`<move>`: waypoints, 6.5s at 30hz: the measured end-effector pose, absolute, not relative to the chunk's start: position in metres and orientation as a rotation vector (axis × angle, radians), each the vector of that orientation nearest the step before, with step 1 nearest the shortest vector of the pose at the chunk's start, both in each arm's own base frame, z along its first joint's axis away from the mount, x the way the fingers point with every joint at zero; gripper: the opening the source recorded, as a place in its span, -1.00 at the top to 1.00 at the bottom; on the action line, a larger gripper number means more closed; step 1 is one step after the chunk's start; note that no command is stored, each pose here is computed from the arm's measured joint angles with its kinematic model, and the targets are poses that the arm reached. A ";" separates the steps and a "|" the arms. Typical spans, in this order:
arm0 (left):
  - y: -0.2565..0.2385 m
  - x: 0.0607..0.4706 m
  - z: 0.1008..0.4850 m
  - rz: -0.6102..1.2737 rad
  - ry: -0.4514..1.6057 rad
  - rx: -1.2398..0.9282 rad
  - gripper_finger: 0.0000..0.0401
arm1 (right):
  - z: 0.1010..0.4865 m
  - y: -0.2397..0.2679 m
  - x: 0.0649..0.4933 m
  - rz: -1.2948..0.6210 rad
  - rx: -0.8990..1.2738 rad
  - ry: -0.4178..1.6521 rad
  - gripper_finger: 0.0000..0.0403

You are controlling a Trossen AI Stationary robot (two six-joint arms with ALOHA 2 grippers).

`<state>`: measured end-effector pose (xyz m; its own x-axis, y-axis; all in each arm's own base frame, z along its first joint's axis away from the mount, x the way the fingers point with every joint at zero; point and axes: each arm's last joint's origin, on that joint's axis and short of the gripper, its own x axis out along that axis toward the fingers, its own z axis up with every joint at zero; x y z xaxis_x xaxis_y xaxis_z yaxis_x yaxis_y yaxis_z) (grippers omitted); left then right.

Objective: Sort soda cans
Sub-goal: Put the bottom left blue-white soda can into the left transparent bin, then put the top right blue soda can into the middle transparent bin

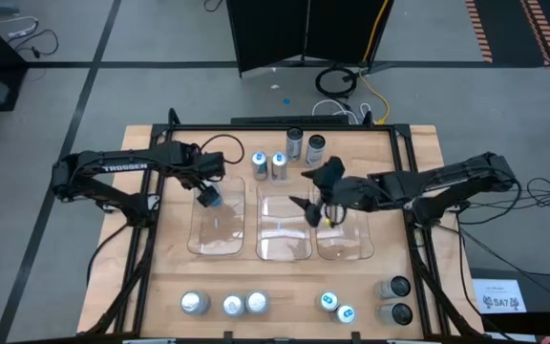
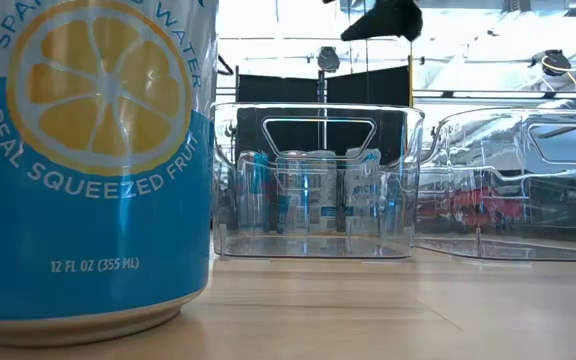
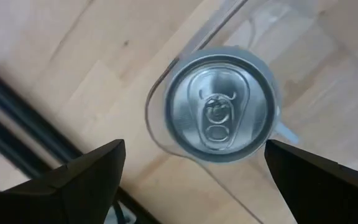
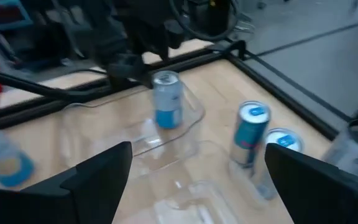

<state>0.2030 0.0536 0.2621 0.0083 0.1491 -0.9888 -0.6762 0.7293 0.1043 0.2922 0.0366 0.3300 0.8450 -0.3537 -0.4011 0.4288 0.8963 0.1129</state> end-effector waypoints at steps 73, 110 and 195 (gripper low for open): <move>-0.043 0.168 0.311 0.520 0.943 -0.371 -0.96 | 0.281 -0.144 0.415 -0.768 0.590 0.998 -0.68; -0.048 0.168 0.311 0.509 0.936 -0.380 -0.96 | 0.256 -0.128 0.433 -0.712 0.515 1.052 -0.68; -0.047 0.170 0.312 0.527 0.889 -0.373 -0.96 | 0.355 0.011 0.396 -0.495 0.286 0.872 -0.18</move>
